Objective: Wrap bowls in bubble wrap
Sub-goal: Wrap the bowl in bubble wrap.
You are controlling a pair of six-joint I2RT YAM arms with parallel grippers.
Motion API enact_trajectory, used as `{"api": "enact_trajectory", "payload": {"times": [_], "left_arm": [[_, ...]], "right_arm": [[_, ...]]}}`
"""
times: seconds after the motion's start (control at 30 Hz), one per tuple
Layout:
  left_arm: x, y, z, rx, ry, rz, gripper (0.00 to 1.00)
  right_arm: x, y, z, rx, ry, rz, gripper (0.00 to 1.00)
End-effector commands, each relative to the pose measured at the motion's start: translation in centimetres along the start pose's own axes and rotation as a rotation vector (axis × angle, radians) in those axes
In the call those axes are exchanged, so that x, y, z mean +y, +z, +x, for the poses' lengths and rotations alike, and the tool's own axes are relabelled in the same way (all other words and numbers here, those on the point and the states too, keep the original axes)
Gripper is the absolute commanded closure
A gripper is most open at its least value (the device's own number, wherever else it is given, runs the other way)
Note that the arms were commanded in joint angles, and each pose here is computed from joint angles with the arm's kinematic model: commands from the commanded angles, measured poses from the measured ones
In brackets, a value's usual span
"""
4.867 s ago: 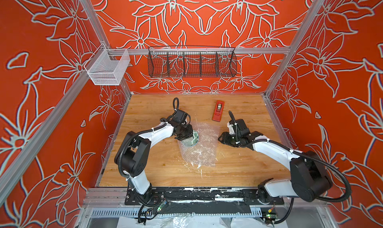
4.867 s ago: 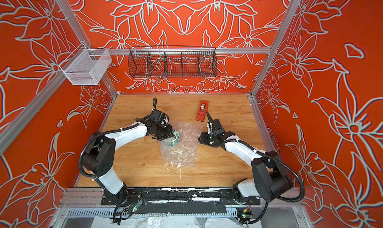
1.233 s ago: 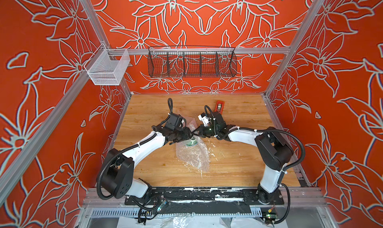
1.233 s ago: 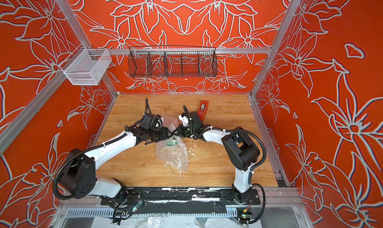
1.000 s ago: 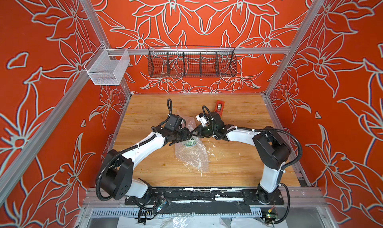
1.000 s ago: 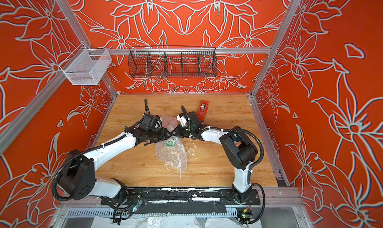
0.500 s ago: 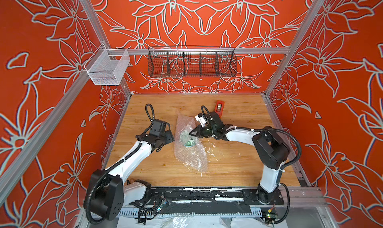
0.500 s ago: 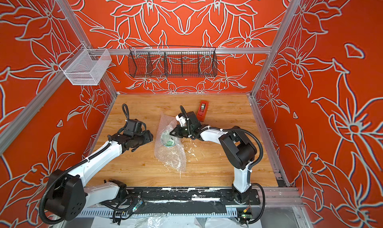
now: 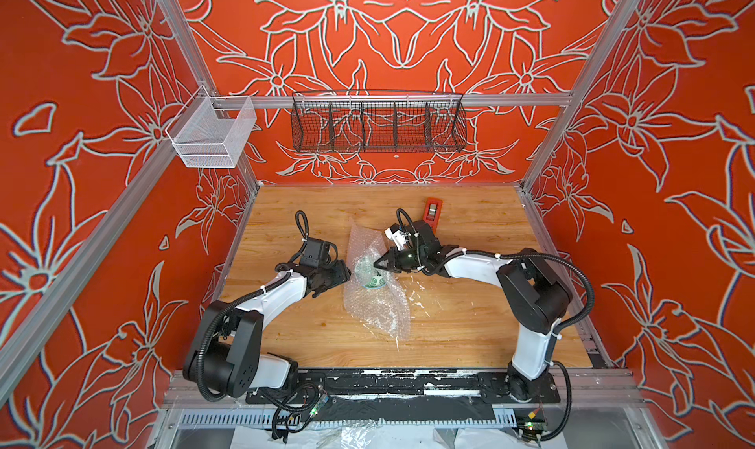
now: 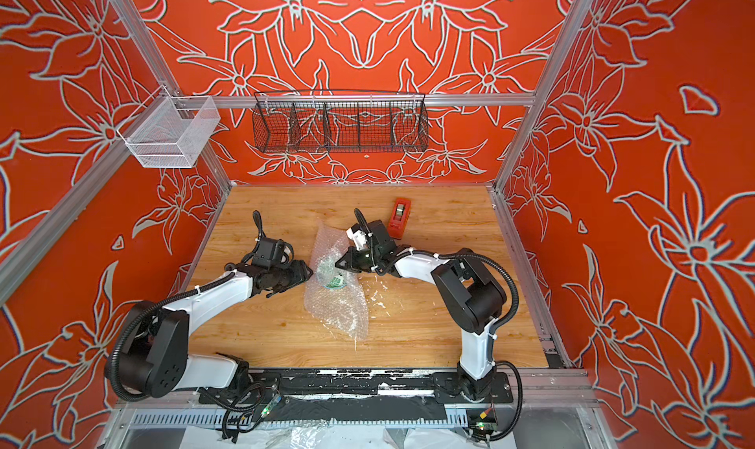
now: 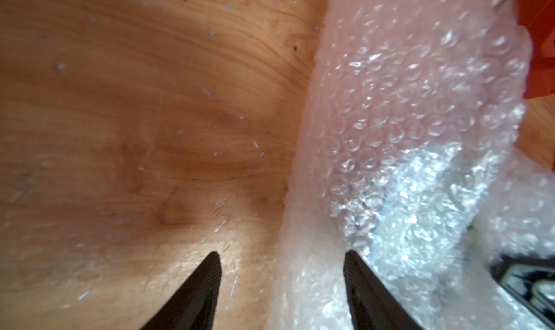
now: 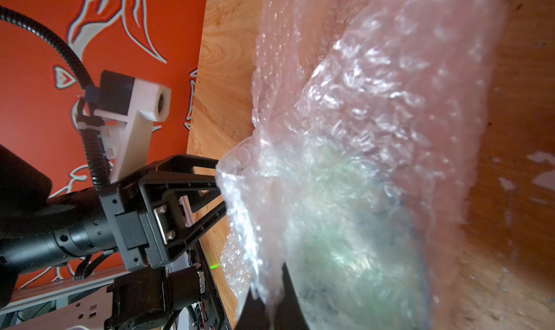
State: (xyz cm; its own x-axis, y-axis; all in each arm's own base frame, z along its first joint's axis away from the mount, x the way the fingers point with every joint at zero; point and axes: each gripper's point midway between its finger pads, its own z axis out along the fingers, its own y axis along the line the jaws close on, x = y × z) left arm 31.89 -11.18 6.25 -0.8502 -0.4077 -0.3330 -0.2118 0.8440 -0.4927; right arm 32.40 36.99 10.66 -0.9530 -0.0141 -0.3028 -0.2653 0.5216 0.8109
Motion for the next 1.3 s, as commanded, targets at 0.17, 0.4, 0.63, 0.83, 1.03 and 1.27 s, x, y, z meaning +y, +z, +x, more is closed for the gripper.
{"api": "enact_trajectory", "payload": {"times": [0.17, 0.4, 0.63, 0.83, 1.03, 1.27], "left_arm": [[-1.8, 0.2, 0.5, 0.017, -0.015, 0.126, 0.35], [-1.9, 0.4, 0.6, 0.029, -0.021, 0.13, 0.35], [-2.1, 1.2, 0.7, 0.037, -0.032, 0.128, 0.36], [-3.9, 1.4, 1.3, 0.044, 0.005, 0.118, 0.36], [-5.0, 0.9, 1.7, 0.037, 0.017, 0.125, 0.37], [-5.5, 1.0, 1.9, 0.045, 0.017, 0.134, 0.37]], "right_arm": [[0.9, 0.3, -0.4, -0.002, -0.017, -0.012, 1.0], [1.1, 0.1, -0.4, -0.004, -0.02, -0.014, 1.0], [1.0, 0.2, -0.4, 0.0, -0.019, -0.012, 1.0], [1.5, -0.1, -0.5, -0.007, -0.022, -0.018, 1.0], [2.3, -1.0, -0.9, -0.022, -0.045, -0.008, 1.0], [2.4, -1.6, -1.2, -0.043, -0.061, 0.02, 1.0]]}}
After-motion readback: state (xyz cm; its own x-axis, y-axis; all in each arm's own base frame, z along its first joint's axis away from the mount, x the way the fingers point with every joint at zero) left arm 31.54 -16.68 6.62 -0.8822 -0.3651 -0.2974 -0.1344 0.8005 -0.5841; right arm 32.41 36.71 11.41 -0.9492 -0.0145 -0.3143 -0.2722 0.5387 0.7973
